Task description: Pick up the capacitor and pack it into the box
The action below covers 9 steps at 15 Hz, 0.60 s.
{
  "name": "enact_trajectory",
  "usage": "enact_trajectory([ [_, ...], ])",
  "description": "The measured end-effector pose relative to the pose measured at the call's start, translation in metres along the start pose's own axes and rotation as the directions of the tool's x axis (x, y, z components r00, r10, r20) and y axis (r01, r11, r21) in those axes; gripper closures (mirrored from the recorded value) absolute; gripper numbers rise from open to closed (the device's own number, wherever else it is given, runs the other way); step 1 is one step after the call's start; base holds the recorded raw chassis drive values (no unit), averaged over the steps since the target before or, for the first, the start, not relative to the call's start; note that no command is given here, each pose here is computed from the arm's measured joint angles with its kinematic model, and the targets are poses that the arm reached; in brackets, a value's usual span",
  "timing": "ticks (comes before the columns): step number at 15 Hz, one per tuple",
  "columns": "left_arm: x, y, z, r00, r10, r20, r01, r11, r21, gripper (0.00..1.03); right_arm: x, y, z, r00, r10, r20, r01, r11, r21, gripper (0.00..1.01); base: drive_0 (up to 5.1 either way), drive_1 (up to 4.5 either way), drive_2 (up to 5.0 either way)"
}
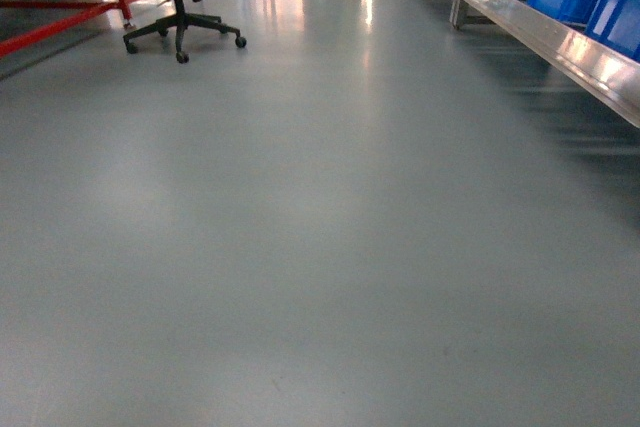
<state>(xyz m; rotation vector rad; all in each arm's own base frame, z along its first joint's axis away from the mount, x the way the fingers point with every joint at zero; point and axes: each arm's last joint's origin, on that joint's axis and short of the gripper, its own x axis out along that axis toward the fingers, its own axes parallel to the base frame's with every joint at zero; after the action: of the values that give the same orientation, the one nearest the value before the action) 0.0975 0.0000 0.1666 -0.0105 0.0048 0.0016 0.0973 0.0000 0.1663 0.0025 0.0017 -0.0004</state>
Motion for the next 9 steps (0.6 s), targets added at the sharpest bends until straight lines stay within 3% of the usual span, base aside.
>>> enact_trajectory([
  [9, 0.0000, 0.0000, 0.0002, 1.000, -0.002, 0.002, 0.002, 1.0000, 0.000, 0.60, 0.0000, 0.0000, 0.0004, 1.000, 0.000, 0.004, 0.000, 1.0000, 0.000, 0.03, -5.0, 2.45, 2.4],
])
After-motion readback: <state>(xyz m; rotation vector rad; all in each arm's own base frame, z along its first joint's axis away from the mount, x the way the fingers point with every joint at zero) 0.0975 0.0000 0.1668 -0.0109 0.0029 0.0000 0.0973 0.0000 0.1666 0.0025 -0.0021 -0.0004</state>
